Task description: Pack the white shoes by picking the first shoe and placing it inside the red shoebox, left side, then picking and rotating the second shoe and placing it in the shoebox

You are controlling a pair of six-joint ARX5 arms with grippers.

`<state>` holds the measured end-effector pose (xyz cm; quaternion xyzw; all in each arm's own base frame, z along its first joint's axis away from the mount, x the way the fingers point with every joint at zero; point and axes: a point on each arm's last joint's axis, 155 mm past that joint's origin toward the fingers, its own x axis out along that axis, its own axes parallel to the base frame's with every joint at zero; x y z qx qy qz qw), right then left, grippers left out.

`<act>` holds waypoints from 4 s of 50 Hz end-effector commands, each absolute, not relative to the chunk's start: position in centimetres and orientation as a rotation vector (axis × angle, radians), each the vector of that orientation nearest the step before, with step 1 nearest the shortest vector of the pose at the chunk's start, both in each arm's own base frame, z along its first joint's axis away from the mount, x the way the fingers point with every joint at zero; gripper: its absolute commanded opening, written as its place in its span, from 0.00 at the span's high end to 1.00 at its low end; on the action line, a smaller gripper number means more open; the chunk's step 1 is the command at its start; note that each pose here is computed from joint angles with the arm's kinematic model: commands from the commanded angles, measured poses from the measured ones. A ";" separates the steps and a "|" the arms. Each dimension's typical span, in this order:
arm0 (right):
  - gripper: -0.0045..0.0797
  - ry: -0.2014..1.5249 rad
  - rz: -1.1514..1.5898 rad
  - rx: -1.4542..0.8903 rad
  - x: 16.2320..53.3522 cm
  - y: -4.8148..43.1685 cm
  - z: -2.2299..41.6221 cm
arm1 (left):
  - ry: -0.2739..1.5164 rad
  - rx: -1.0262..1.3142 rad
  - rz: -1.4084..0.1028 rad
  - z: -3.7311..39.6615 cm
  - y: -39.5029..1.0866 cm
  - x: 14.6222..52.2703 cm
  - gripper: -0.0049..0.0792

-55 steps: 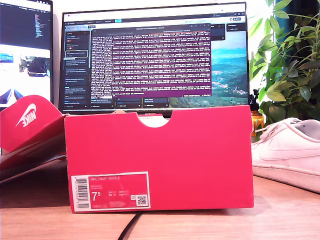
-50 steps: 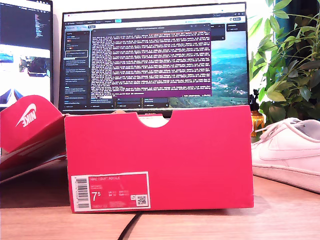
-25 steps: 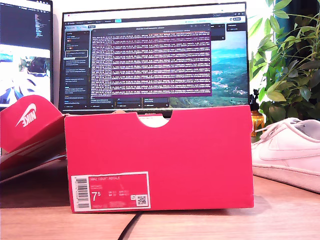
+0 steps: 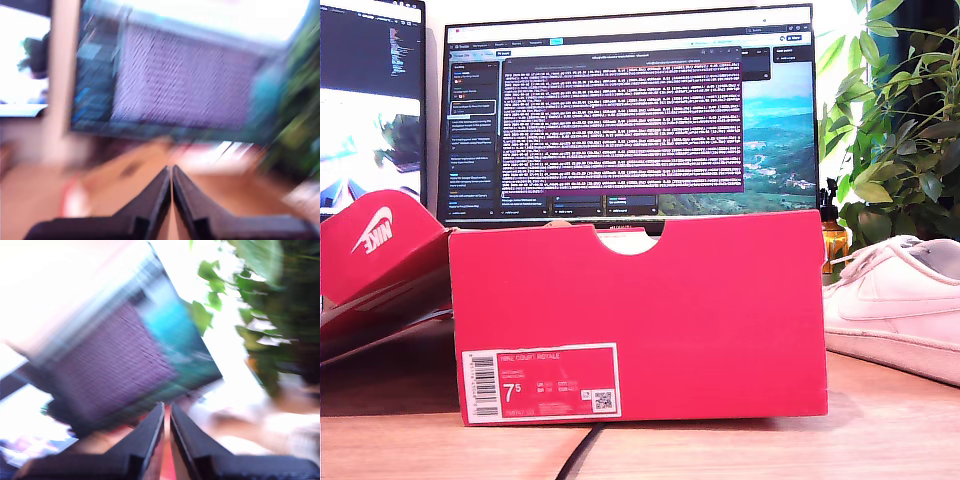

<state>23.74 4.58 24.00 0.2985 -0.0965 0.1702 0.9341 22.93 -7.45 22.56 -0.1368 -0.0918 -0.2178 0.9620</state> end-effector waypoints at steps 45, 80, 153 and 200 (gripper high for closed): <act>0.96 0.386 0.280 0.569 31.3 6.5 22.9 | 0.140 0.530 -0.894 18.5 -15.2 17.3 0.96; 0.96 0.961 0.267 0.308 31.5 7.0 16.8 | 0.385 0.995 -0.896 9.1 -19.4 20.7 0.96; 0.98 1.352 0.286 -0.145 30.6 7.8 4.0 | 0.364 1.007 -0.821 8.7 -20.4 23.3 0.96; 0.96 0.985 0.311 0.442 33.5 15.3 20.9 | 0.378 1.014 -0.825 8.4 -20.2 23.1 0.96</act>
